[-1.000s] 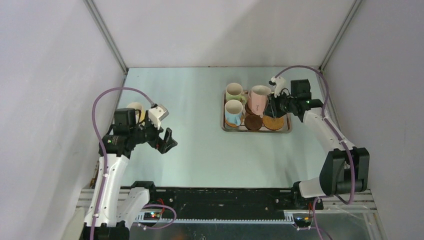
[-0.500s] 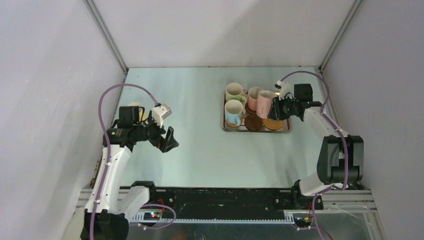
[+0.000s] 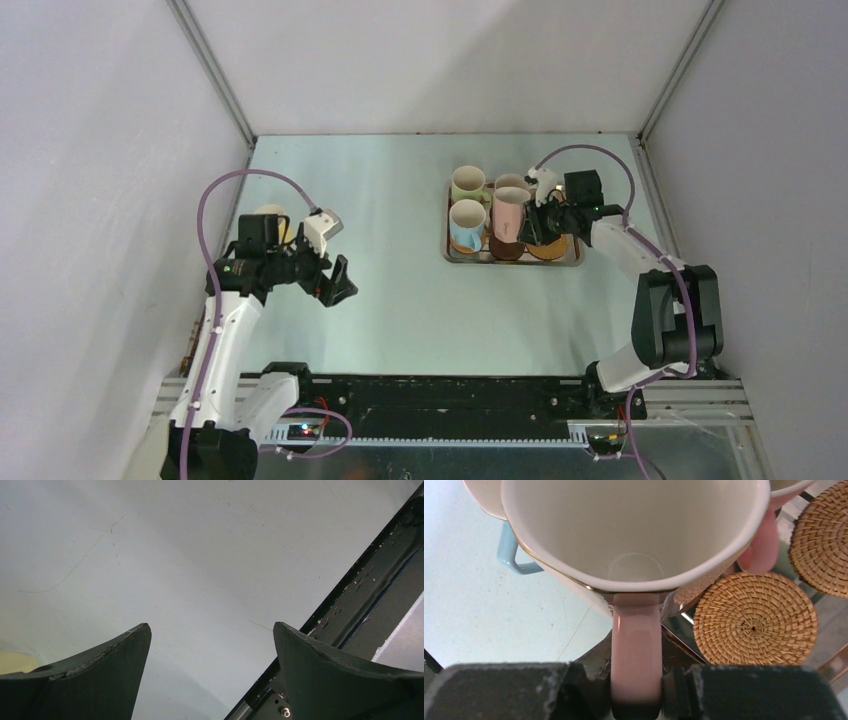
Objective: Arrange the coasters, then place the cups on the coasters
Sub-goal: Place the cup on the coaster.
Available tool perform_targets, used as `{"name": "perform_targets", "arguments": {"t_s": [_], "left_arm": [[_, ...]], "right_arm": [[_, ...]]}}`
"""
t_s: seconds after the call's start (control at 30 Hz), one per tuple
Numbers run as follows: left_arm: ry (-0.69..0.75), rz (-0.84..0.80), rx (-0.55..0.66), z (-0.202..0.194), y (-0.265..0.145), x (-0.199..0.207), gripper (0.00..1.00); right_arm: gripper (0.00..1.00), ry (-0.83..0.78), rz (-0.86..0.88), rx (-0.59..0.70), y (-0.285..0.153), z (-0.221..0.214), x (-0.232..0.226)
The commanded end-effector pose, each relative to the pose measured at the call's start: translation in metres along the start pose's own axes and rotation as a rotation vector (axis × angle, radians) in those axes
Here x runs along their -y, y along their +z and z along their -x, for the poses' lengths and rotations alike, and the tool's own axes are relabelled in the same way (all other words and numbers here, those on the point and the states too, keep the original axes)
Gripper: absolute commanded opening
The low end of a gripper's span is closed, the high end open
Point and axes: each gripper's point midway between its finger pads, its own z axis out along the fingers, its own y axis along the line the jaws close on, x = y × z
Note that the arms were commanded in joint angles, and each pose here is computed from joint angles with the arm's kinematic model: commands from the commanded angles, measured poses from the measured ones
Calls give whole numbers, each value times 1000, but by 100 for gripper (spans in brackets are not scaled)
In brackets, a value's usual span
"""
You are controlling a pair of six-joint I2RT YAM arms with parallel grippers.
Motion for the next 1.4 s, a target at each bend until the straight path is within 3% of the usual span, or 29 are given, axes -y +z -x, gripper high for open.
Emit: {"name": "perform_targets", "arguments": {"t_s": [0.0, 0.87, 1.37], "left_arm": [[47, -7, 36, 7, -1, 0, 100], [52, -20, 35, 6, -1, 2, 100], [47, -36, 26, 4, 1, 3, 100]], "right_arm": [[0, -99, -26, 92, 7, 26, 5], [0, -152, -62, 7, 33, 4, 10], [0, -253, -101, 75, 34, 9, 5]]}}
